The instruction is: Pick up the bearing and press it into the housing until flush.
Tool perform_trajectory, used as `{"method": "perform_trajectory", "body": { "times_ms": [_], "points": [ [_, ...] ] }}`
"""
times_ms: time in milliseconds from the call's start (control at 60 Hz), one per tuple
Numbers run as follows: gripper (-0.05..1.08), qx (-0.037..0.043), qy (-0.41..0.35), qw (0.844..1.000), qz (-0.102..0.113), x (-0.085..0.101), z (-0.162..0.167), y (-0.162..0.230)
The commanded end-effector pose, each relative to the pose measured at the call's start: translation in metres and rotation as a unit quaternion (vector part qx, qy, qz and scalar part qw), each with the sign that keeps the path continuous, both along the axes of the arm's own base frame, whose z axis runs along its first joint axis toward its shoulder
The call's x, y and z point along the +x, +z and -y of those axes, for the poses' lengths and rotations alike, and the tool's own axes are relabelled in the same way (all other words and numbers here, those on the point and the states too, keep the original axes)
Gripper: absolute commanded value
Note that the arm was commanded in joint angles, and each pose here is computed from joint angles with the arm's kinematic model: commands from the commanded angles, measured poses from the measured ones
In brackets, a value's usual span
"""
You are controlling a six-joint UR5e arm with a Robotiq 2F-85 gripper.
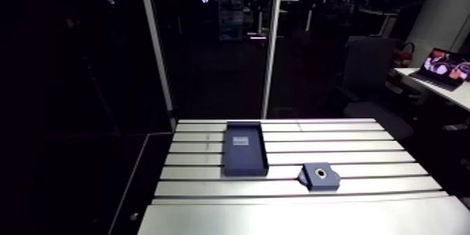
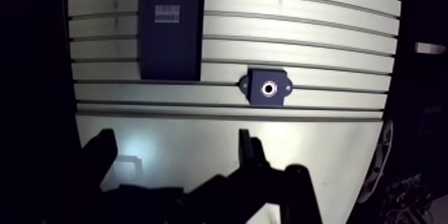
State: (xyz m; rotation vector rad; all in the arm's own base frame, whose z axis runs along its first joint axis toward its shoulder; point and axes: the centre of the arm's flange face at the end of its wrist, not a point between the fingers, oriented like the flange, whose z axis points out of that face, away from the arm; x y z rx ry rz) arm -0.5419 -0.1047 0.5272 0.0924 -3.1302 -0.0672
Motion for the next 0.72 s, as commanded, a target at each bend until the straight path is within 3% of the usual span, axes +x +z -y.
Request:
{"method": "perform_trajectory", "body": {
  "times_ms": [17, 717],
  "points": [
    [0.01, 0.0005, 0.001, 1.0, -0.01, 0.0, 0.0, 0.002],
    [0.01, -0.0014, 0.001, 1.0, 0.0, 0.01, 0.0, -0.009]
  ]
}}
